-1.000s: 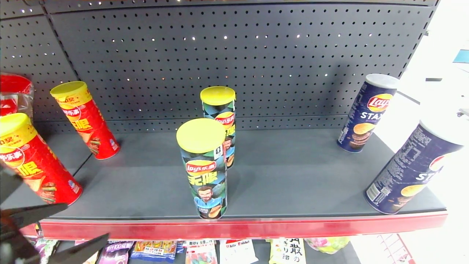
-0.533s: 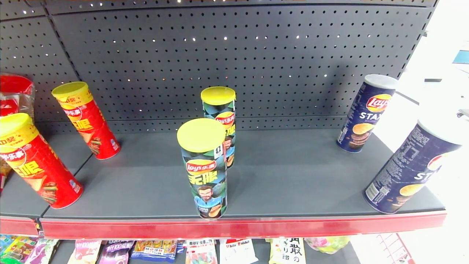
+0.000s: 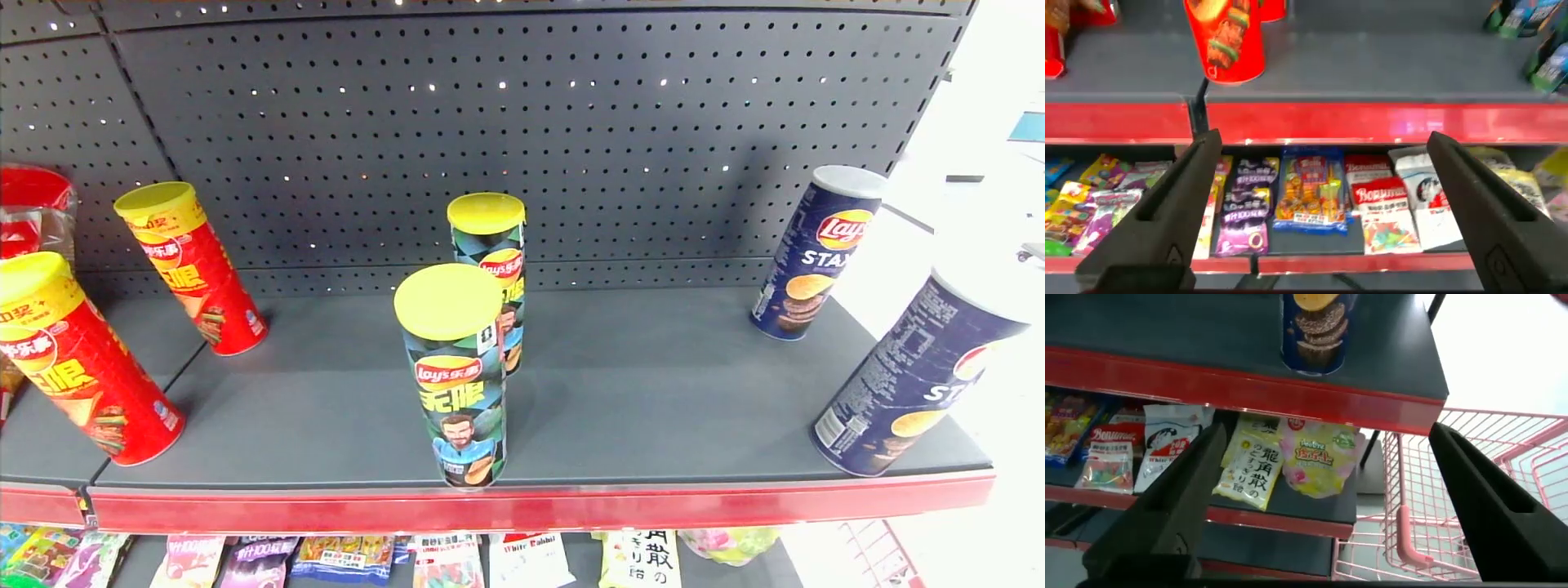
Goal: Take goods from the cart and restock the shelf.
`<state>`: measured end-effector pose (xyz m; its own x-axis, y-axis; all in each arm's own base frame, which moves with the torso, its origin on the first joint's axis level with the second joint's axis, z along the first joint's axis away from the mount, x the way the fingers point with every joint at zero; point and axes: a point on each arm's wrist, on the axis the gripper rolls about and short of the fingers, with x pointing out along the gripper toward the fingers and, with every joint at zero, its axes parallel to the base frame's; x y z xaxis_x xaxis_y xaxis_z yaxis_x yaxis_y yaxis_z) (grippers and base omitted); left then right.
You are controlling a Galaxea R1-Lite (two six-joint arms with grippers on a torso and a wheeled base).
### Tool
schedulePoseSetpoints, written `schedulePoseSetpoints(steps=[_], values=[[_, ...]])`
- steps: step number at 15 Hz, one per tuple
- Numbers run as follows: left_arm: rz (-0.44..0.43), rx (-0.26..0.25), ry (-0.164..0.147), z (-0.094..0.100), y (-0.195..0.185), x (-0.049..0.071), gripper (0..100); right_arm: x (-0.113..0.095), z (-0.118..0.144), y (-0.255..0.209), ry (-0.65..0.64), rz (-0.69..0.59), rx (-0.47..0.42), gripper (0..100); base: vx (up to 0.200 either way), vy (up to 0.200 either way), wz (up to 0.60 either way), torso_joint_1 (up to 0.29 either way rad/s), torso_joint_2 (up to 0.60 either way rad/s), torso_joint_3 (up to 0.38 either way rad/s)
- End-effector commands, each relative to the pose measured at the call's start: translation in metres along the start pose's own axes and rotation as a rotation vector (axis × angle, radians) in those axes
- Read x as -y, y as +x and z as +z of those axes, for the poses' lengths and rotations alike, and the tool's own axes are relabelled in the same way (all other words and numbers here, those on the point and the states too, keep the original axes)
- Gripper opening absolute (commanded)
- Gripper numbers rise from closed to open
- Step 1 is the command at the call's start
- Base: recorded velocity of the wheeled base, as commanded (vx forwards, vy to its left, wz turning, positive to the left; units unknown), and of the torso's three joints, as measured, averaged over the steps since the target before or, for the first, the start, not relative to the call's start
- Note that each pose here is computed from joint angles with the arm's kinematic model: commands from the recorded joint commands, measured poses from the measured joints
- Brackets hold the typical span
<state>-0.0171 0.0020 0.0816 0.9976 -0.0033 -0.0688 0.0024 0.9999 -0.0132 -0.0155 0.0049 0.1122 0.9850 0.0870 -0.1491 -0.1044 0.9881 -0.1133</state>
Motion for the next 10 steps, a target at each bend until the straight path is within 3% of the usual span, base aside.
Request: schedulePoseSetpoints(steps=[1, 2, 8, 9, 10], values=[[0.1, -0.017, 0.018, -0.0039, 0.0011, 0.0015, 100, -0.0028, -0.0269, -0.0025, -0.011, 0.01, 0.082, 100, 0.0, 0.0, 0.0, 0.0, 0.0, 0.0], [0.149, -0.027, 0.008, -0.0042, 0.0019, 0.0021, 100, -0.0023, -0.0281, -0.002, 0.013, -0.009, 0.081, 100, 0.0, 0.0, 0.0, 0.0, 0.0, 0.0], [0.089, -0.025, -0.017, -0.0042, 0.002, 0.0031, 100, 0.003, -0.0293, 0.0004, 0.105, -0.236, 0.12, 100, 0.0, 0.0, 0.0, 0.0, 0.0, 0.0], [0.089, -0.025, -0.017, -0.0042, 0.002, 0.0031, 100, 0.0032, -0.0295, -0.0001, 0.102, -0.23, 0.139, 100, 0.0, 0.0, 0.0, 0.0, 0.0, 0.0], [0.086, -0.023, -0.012, -0.004, 0.002, 0.0032, 100, -0.0006, -0.0305, -0.0038, 0.072, -0.045, 0.206, 100, 0.0, 0.0, 0.0, 0.0, 0.0, 0.0]])
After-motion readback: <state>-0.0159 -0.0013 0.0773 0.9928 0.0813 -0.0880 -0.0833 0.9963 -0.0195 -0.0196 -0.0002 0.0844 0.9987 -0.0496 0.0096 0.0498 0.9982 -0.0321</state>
